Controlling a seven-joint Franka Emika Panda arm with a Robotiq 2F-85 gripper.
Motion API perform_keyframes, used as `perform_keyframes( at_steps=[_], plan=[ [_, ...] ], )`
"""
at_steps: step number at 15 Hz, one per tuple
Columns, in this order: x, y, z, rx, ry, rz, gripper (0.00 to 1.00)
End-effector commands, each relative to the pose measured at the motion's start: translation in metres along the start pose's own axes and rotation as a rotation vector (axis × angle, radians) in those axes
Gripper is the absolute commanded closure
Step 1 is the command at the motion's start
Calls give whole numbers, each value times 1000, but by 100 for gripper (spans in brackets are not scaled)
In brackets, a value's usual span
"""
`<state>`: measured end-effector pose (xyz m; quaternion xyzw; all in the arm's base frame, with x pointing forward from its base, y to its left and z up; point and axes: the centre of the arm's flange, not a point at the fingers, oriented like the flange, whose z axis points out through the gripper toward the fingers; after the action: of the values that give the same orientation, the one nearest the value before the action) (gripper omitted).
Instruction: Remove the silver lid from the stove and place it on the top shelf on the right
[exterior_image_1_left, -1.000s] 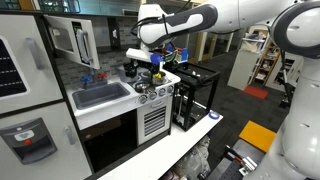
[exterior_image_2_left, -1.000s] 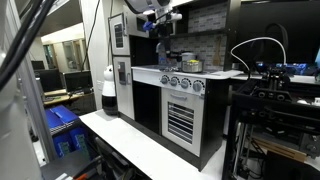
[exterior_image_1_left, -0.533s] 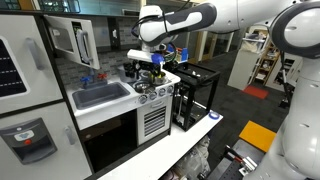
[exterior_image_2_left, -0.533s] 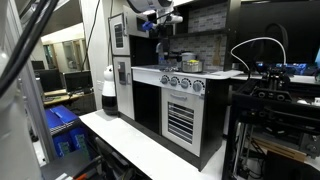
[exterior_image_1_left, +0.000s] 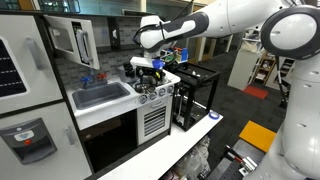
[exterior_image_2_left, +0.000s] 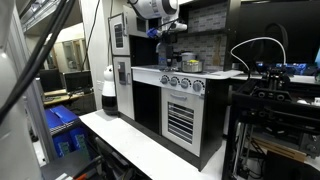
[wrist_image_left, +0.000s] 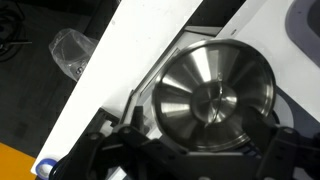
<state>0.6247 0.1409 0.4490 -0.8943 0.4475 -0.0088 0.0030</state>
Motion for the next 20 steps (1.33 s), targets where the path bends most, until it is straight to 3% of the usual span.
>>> perform_keyframes(
  at_steps=[1,8,9,10,20],
  plan=[
    [8,-16,6,-15,-19,-1,0],
    [10,-36,8,-11,-17,-23,0],
    [9,-38,8,-10,-18,-29,25],
    [9,-40,8,-11,-18,-32,26],
    [4,-42,-4,-7,-6,-51,95]
  ],
)
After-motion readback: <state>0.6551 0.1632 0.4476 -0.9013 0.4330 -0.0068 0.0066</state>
